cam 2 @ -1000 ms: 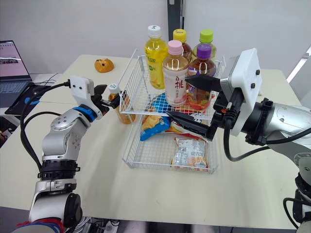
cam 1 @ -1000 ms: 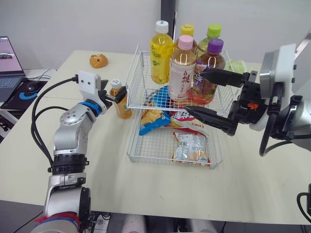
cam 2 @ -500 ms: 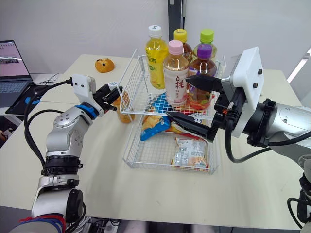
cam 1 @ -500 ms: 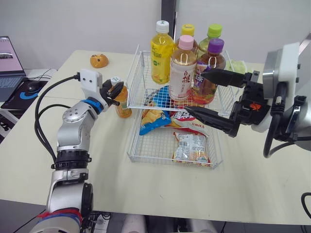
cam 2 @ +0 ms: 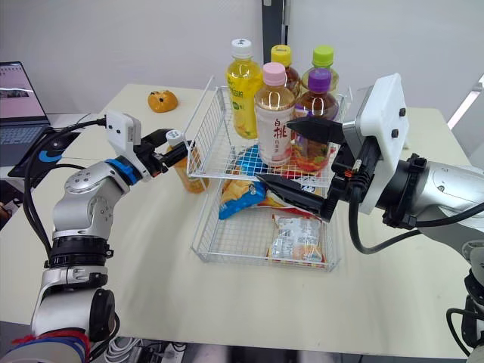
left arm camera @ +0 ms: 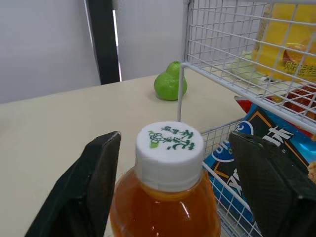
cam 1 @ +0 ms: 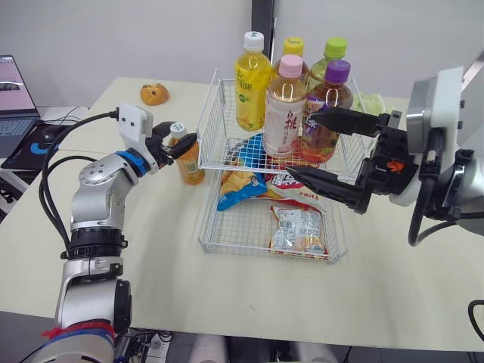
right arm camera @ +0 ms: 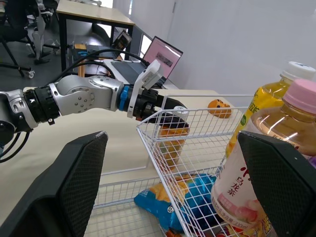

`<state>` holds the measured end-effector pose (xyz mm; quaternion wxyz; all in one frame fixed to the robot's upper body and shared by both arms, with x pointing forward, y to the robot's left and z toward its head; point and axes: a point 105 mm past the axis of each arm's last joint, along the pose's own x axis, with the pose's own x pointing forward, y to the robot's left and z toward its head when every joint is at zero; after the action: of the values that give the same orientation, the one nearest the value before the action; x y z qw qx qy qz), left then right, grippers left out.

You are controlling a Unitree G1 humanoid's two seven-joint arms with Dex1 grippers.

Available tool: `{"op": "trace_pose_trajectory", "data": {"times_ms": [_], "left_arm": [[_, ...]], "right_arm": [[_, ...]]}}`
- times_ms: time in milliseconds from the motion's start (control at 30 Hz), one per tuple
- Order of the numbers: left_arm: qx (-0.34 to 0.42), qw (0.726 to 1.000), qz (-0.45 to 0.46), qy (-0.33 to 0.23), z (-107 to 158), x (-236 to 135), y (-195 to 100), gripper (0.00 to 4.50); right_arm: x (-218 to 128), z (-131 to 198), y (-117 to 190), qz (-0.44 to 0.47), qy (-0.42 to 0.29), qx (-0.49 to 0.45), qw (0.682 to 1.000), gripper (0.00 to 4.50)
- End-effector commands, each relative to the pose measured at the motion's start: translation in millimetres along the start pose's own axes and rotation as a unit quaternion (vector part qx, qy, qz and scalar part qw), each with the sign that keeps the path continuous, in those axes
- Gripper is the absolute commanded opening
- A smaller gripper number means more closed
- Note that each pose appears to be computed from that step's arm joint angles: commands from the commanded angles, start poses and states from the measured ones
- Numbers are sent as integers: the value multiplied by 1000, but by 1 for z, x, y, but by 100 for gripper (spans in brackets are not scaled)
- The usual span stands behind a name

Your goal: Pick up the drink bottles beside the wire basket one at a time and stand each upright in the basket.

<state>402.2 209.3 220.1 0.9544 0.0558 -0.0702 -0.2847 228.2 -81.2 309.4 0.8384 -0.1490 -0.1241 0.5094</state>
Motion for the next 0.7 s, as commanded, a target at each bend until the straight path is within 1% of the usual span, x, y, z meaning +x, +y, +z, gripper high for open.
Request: {"op": "trace_pose_trajectory", "data": {"times_ms": [33, 200, 233, 300, 500, 533, 700], "left_arm": [[27, 999, -10, -28, 21, 9, -4, 390], [35, 999, 8, -22, 20, 14, 3, 390], [36, 999, 7, -19, 19, 14, 3, 373], [36, 999, 10, -17, 17, 14, 5, 331], [36, 999, 13, -13, 16, 13, 7, 145], [35, 999, 12, -13, 16, 13, 7, 138], [31, 999, 10, -22, 22, 10, 7, 138]], "right_arm": [[-2, 11, -2, -8, -24, -21, 999, 450], [-2, 11, -2, -10, -24, -23, 999, 450], [-2, 11, -2, -11, -25, -23, 999, 450], [-2, 12, -2, -13, -25, -24, 999, 450], [-3, 12, -2, -17, -25, -25, 999, 450], [-3, 12, -2, -17, -26, -25, 999, 450], [-3, 12, -3, -16, -26, -24, 999, 450]]}}
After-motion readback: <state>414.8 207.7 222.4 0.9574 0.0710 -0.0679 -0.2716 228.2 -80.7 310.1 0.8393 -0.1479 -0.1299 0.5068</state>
